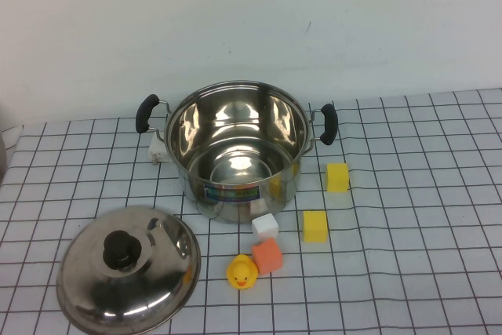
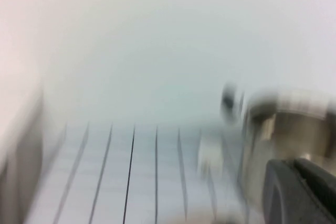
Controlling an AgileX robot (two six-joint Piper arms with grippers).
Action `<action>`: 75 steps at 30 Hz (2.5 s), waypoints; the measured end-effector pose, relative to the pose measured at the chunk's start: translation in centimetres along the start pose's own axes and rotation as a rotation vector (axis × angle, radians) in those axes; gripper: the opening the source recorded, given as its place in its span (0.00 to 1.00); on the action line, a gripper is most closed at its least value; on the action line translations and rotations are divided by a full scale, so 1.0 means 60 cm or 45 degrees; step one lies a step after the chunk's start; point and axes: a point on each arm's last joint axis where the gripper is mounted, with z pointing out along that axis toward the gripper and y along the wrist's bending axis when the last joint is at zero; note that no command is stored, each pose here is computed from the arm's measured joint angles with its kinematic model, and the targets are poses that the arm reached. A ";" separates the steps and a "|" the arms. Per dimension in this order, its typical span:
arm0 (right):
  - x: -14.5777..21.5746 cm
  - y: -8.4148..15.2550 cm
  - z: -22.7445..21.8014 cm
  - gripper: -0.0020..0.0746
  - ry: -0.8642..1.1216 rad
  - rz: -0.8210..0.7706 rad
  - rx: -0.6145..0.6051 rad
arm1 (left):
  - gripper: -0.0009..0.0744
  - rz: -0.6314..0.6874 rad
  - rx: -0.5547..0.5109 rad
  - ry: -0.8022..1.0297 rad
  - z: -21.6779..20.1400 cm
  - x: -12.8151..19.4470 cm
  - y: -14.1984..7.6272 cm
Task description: Cover the pot
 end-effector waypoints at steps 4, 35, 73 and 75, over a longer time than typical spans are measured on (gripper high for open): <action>0.000 0.000 0.000 0.04 0.000 0.000 0.000 | 0.01 0.003 0.043 -0.271 -0.003 -0.032 -0.005; 0.000 0.000 0.000 0.04 0.000 0.000 0.000 | 0.01 -0.251 -0.049 0.004 0.124 -0.163 -0.022; 0.000 0.000 0.000 0.04 0.000 0.000 0.000 | 0.72 0.045 0.258 0.604 0.320 0.199 -0.006; 0.000 0.000 0.000 0.04 0.000 0.000 0.000 | 0.72 0.031 0.221 0.646 0.323 0.217 0.000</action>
